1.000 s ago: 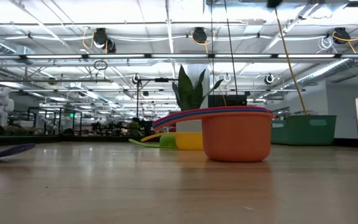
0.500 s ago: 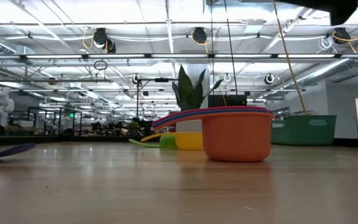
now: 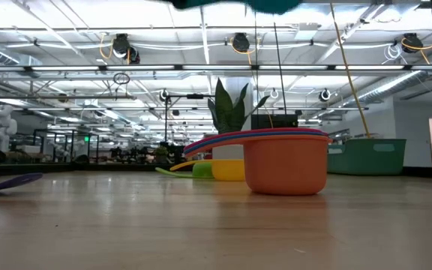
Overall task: Nest measuring cups in basket
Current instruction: Stack the light blue measuring cup on top of the red measuring cup
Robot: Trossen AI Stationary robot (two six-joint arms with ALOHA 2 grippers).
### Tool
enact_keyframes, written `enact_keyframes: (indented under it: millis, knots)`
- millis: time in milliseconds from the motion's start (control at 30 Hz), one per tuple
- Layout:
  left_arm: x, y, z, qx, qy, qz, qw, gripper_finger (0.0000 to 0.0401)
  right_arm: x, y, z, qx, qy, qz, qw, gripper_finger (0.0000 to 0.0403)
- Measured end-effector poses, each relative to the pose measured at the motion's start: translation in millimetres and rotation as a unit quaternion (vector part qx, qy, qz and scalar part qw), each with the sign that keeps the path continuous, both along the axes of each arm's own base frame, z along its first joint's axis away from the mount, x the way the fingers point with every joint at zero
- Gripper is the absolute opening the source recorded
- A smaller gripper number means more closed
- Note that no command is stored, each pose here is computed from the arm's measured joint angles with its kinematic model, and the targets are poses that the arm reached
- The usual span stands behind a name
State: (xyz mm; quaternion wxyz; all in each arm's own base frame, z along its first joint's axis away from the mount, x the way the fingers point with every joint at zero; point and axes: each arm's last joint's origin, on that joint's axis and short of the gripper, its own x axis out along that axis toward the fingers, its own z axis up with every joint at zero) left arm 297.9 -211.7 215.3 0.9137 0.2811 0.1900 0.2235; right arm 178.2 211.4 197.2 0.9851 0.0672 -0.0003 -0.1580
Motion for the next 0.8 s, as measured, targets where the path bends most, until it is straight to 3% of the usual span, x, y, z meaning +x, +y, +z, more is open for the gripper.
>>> enact_keyframes:
  millis: [300, 467, 800]
  knots:
    - [16.2, 17.9, -23.8, 0.048, 0.034, 0.051, 0.997, 0.0006, -7.3, 5.8, -0.8, 0.005, 0.000, 0.016, 1.000, 0.0125]
    - [23.3, 20.4, -38.2, 0.040, 0.039, 0.055, 0.997, 0.0007, -7.3, 5.8, -0.2, -0.008, 0.003, 0.015, 1.000, 0.0125]
    - [27.8, 28.0, -48.8, 0.052, 0.057, 0.069, 0.995, 0.0006, -11.1, 4.5, 3.7, -0.064, 0.015, -0.043, 0.997, 0.0125]
